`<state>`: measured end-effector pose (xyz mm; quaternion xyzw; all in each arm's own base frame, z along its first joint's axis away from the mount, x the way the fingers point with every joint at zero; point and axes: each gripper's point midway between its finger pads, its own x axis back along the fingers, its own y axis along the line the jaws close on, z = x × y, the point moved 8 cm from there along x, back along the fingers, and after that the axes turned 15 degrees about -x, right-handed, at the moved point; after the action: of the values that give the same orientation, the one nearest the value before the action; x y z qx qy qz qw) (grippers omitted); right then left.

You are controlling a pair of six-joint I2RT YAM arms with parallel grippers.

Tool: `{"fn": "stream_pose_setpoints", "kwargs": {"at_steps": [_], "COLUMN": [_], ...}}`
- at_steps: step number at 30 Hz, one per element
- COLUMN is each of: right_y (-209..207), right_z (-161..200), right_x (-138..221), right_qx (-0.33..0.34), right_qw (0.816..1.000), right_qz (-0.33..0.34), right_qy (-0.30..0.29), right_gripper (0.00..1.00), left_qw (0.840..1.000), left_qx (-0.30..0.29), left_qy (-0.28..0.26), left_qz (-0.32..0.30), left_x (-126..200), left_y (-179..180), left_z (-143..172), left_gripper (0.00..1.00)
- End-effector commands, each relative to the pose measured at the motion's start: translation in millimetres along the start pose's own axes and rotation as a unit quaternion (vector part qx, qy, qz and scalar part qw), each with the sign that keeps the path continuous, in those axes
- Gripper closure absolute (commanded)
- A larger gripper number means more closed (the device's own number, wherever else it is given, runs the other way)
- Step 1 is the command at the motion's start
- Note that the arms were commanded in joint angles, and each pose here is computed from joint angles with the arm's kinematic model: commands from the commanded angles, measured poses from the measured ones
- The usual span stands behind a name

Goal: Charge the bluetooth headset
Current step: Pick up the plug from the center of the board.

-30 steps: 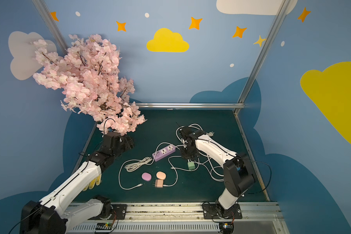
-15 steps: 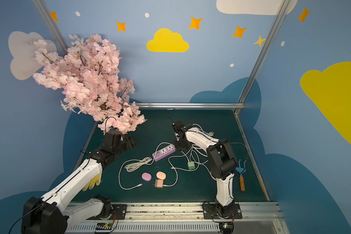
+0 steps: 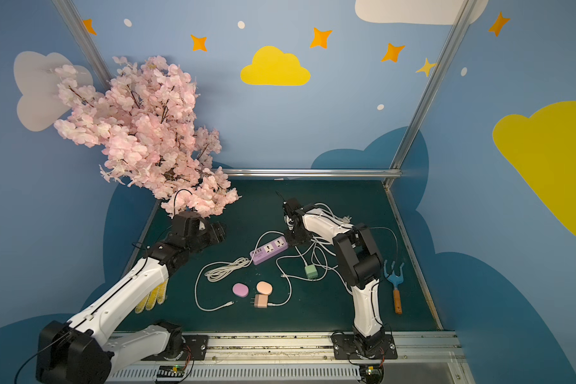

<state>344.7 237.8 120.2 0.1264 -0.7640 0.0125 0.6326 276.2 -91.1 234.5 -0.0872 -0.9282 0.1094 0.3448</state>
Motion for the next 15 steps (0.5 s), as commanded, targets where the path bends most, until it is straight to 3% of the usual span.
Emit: {"fn": "stream_pose_setpoints", "kwargs": {"at_steps": [1,8,15], "right_y": [3.4,9.4,22.7], "right_z": [-7.9,-7.4,-0.5], "right_x": [21.2,84.9,139.6], "right_qx": [0.010,0.019,0.047], "right_qw": [0.999,0.985,0.947], "right_qz": [-0.021,-0.069,-0.140], "right_qy": [-0.040,-0.155,-0.284], "right_gripper": [1.00,1.00,1.00], "left_qw": [0.999,0.998,0.994], "left_qx": [0.001,-0.001,-0.022], "left_qy": [-0.009,-0.022,-0.037], "left_qz": [0.046,0.059,0.104], "left_x": [9.4,23.4,34.7], "left_y": [-13.9,-24.7,-41.7], "left_z": [-6.0,-9.4,-8.1], "left_gripper": [0.21,0.22,0.22]}}
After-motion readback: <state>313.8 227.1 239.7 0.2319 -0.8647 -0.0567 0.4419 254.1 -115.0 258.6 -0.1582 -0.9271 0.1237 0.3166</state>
